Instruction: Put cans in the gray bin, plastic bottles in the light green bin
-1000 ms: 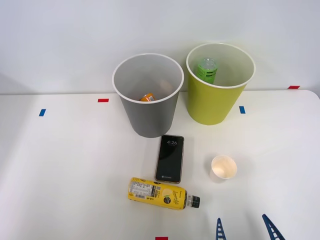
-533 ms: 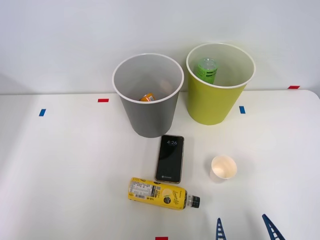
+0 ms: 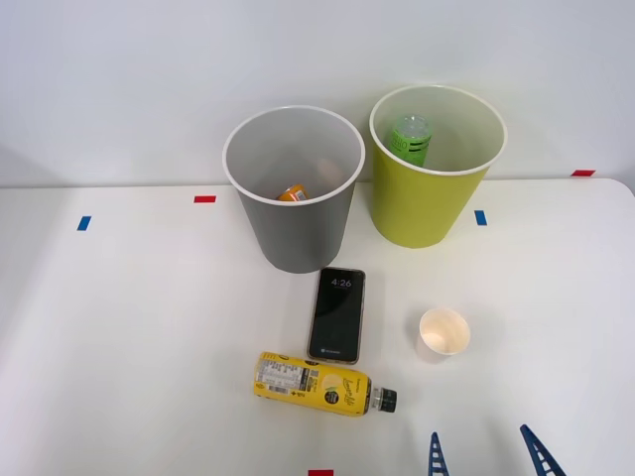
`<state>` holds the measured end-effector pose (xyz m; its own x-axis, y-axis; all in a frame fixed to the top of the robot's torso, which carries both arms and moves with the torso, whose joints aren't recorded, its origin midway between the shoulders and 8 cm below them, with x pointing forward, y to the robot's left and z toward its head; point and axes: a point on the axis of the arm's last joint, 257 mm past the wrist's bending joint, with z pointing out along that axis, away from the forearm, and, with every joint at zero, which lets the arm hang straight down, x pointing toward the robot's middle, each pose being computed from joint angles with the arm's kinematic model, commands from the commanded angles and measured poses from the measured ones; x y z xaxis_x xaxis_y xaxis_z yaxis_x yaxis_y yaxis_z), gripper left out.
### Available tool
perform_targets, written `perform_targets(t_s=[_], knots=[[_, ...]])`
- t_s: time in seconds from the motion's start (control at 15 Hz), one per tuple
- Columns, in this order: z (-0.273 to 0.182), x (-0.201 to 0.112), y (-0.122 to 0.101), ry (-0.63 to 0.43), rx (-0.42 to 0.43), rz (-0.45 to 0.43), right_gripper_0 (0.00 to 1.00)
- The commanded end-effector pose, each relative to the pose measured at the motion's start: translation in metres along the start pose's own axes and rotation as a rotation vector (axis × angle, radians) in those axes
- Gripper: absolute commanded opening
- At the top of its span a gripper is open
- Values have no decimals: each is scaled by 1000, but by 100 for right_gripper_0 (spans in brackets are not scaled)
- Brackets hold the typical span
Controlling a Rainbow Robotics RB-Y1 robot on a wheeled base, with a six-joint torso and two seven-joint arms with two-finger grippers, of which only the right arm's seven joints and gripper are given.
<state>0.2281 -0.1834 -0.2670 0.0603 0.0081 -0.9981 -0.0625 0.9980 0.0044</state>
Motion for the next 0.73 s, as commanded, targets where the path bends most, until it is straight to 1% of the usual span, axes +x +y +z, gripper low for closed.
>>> perform_targets(t_s=[0.07,0.73], knots=[[0,0,0,0,0,0,100],[0,0,0,0,0,0,100]])
